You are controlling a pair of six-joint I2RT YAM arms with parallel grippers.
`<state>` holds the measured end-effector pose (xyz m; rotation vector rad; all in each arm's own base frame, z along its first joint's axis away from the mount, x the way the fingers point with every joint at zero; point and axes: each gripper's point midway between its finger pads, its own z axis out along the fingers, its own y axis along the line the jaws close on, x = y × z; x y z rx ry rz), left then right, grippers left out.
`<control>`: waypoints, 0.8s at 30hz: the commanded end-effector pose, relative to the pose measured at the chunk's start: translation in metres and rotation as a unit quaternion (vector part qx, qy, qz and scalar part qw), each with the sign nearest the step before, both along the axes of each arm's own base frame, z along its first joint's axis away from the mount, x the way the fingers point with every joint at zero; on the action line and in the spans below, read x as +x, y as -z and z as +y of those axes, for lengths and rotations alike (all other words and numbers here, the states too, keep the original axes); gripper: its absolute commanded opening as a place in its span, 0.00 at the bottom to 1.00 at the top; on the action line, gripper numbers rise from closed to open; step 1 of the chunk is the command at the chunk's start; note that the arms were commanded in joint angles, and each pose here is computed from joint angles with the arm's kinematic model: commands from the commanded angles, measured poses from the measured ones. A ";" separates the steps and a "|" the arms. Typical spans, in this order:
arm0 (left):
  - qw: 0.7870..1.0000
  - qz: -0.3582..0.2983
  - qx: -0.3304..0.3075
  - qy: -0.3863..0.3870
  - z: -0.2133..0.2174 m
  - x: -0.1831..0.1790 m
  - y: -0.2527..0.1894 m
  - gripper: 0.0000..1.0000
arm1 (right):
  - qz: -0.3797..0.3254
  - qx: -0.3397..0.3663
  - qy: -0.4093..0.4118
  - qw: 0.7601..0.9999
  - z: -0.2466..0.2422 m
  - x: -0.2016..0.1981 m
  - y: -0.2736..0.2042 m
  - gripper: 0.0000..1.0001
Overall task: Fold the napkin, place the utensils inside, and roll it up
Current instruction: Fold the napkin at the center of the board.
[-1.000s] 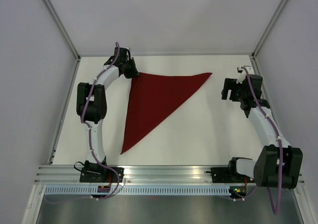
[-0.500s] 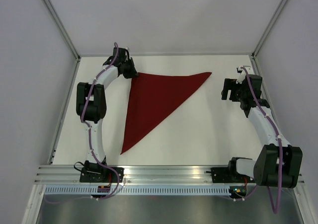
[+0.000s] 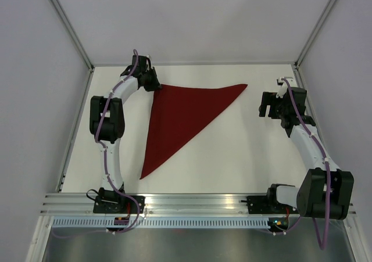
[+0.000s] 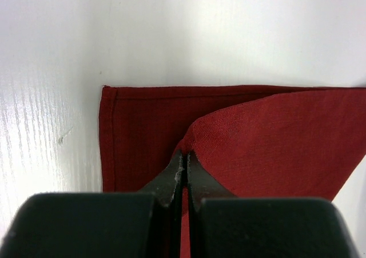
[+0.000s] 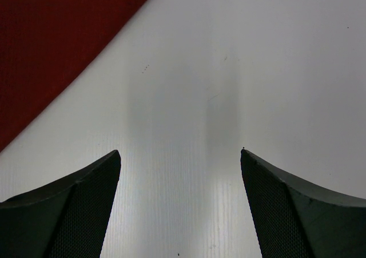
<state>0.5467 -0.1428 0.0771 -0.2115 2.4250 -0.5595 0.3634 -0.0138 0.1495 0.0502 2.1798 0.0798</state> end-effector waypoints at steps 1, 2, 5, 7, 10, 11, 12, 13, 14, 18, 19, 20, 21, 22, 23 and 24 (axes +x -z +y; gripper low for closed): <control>1.000 -0.010 -0.001 0.014 0.003 0.007 -0.003 0.02 | -0.017 -0.001 0.001 1.000 -0.003 0.008 -0.016 0.90; 1.000 -0.009 -0.001 0.015 0.003 0.006 -0.003 0.02 | -0.017 -0.001 0.001 1.000 -0.003 0.009 -0.016 0.90; 1.000 -0.006 0.003 0.012 0.005 0.006 0.001 0.03 | -0.016 -0.001 0.001 1.000 -0.003 0.009 -0.016 0.90; 1.000 -0.005 0.006 0.009 0.008 0.006 0.003 0.07 | -0.016 -0.001 0.000 1.000 -0.002 0.009 -0.016 0.90; 1.000 -0.002 0.012 0.000 0.012 0.007 0.007 0.22 | -0.015 0.000 -0.001 1.000 -0.002 0.009 -0.016 0.90; 1.000 -0.002 0.014 -0.002 0.014 0.008 0.007 0.27 | -0.015 0.001 0.000 1.000 -0.002 0.008 -0.016 0.90; 1.000 -0.004 0.018 -0.005 0.016 0.008 0.006 0.31 | -0.014 0.001 -0.002 1.000 -0.002 0.008 -0.015 0.90; 1.000 -0.007 0.022 -0.010 0.020 0.009 0.005 0.39 | -0.014 0.000 -0.001 1.000 -0.003 0.008 -0.015 0.90; 1.000 -0.009 0.027 -0.012 0.022 0.010 0.003 0.47 | -0.013 0.001 -0.001 1.000 -0.002 0.008 -0.015 0.90; 0.998 -0.025 0.049 -0.038 0.039 0.010 -0.010 0.65 | -0.014 0.005 -0.005 1.000 -0.001 0.008 -0.016 0.90; 0.997 -0.040 0.050 -0.045 0.042 0.010 -0.024 0.72 | -0.014 0.008 -0.007 1.000 0.000 0.008 -0.016 0.91; 0.996 -0.043 0.054 -0.052 0.045 0.008 -0.028 0.74 | -0.014 0.009 -0.010 1.000 0.001 0.008 -0.016 0.91; 0.995 -0.039 0.066 -0.064 0.051 0.003 -0.025 0.74 | -0.012 0.011 -0.011 1.000 0.002 0.008 -0.016 0.91; 0.994 -0.053 0.064 -0.076 0.054 0.000 -0.043 0.74 | -0.013 0.014 -0.014 1.000 0.003 0.008 -0.016 0.90; 0.992 -0.045 0.078 -0.093 0.062 -0.008 -0.035 0.75 | -0.011 0.017 -0.015 1.000 0.004 0.008 -0.015 0.91; 0.990 -0.046 0.081 -0.105 0.066 -0.015 -0.039 0.74 | -0.011 0.019 -0.017 1.000 0.005 0.008 -0.015 0.90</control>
